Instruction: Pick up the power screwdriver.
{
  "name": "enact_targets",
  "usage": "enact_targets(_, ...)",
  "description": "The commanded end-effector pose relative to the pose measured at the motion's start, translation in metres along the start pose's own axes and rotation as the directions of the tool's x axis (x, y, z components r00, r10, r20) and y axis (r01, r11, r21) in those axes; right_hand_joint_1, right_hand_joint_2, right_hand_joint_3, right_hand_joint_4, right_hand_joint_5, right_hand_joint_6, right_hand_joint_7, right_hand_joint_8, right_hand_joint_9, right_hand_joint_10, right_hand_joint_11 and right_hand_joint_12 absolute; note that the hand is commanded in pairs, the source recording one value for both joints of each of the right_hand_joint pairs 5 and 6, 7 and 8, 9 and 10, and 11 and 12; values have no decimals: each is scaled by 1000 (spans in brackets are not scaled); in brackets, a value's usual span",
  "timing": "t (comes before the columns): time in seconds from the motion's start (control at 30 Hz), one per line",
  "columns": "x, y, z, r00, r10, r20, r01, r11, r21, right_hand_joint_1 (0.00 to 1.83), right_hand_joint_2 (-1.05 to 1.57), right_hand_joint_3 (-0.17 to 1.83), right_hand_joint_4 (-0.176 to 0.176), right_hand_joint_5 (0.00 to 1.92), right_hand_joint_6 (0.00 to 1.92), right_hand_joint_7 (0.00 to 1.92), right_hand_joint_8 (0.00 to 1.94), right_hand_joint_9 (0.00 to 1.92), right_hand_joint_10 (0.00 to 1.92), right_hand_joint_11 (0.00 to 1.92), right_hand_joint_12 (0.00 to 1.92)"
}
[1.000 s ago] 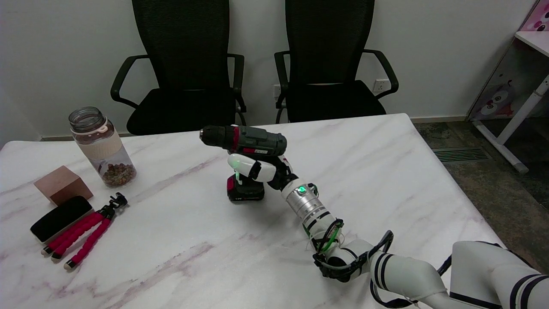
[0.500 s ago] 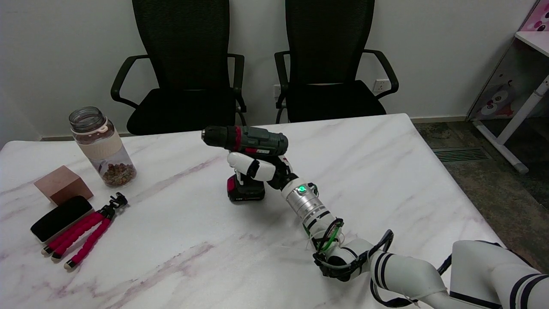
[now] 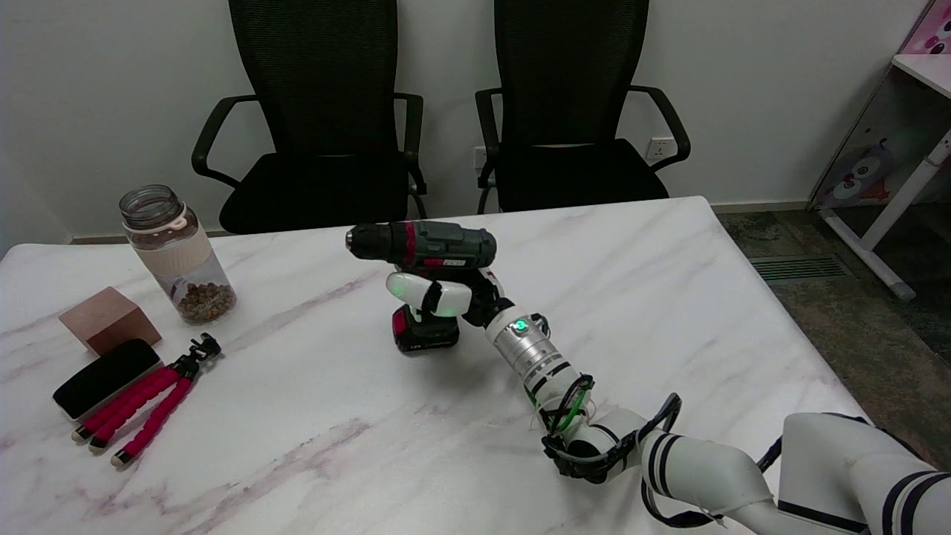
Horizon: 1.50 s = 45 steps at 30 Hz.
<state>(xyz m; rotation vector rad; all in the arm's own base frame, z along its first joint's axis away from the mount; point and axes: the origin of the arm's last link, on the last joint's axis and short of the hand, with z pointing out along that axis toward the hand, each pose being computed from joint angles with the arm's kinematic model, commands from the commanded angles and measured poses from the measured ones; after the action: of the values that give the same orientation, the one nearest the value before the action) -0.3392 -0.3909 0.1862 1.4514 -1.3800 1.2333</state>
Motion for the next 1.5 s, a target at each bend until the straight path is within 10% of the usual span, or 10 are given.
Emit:
enact_targets(0.03, -4, -4, 13, 997, -59, 51, 59, 998, -16, 1037, 396, 864, 5, 1183, 1183, 1183, 1183, 1601, 1601, 1483, 1483)
enact_targets(0.3, -6, -6, 19, 994, -80, 74, 83, 996, -27, 1171, 854, 1018, 4, 1193, 1193, 1193, 1193, 1693, 1693, 1460, 1460)
enact_targets(0.8, -6, -8, 24, 994, -79, 80, 82, 996, -34, 1088, 796, 1364, 32, 1590, 1590, 1590, 1590, 1788, 1788, 1565, 1565)
enact_targets(0.83, -6, -8, 24, 993, -81, 82, 84, 996, -34, 1046, 627, 1435, 176, 1597, 1597, 1597, 1597, 1799, 1799, 1579, 1579)
enact_targets(1.2, -4, -16, 33, 989, -109, 98, 111, 994, -18, 922, -122, 735, 176, 1639, 1639, 1639, 1639, 1907, 1907, 1706, 1706)
enact_targets(1.5, -4, -23, 40, 983, -143, 113, 144, 990, 2, 1039, 119, 859, 176, 1673, 1673, 1673, 1673, 1920, 1920, 1724, 1724)
